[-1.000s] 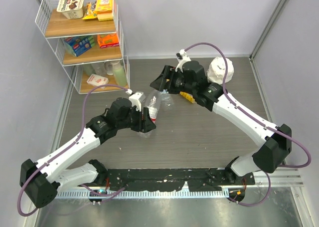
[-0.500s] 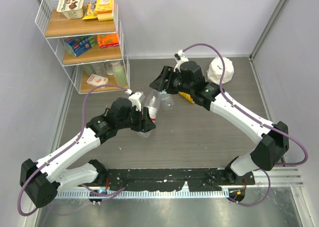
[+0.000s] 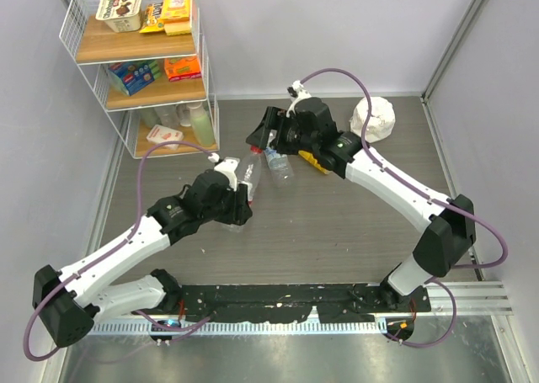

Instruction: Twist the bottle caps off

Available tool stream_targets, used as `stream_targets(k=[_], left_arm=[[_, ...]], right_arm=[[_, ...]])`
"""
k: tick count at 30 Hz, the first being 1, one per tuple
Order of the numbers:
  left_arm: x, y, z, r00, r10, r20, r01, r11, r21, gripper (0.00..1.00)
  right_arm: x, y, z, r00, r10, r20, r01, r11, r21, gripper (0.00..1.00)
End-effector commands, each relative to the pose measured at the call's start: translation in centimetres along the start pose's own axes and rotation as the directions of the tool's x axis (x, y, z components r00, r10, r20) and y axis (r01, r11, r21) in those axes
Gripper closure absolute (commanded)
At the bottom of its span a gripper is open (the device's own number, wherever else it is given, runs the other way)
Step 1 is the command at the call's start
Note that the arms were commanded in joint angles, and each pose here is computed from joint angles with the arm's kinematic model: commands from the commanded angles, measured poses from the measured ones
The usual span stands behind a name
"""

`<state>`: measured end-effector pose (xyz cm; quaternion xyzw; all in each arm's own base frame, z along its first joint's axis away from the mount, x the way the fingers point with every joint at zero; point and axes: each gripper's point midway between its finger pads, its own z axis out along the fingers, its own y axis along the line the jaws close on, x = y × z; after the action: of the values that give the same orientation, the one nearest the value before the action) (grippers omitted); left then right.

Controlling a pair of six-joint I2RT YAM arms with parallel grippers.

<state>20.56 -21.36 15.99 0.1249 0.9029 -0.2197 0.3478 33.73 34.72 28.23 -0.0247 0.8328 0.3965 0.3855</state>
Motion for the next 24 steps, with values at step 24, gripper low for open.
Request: stream_targets(k=[24], left_arm=[[-3.8, 2.0, -2.6, 0.972, 0.177, 0.154, -0.118, 0.937, -0.329, 0.87]], right_arm=[[-1.4, 4.6, 0.3, 0.997, -0.040, 0.073, 0.041, 0.999, -0.022, 0.25]])
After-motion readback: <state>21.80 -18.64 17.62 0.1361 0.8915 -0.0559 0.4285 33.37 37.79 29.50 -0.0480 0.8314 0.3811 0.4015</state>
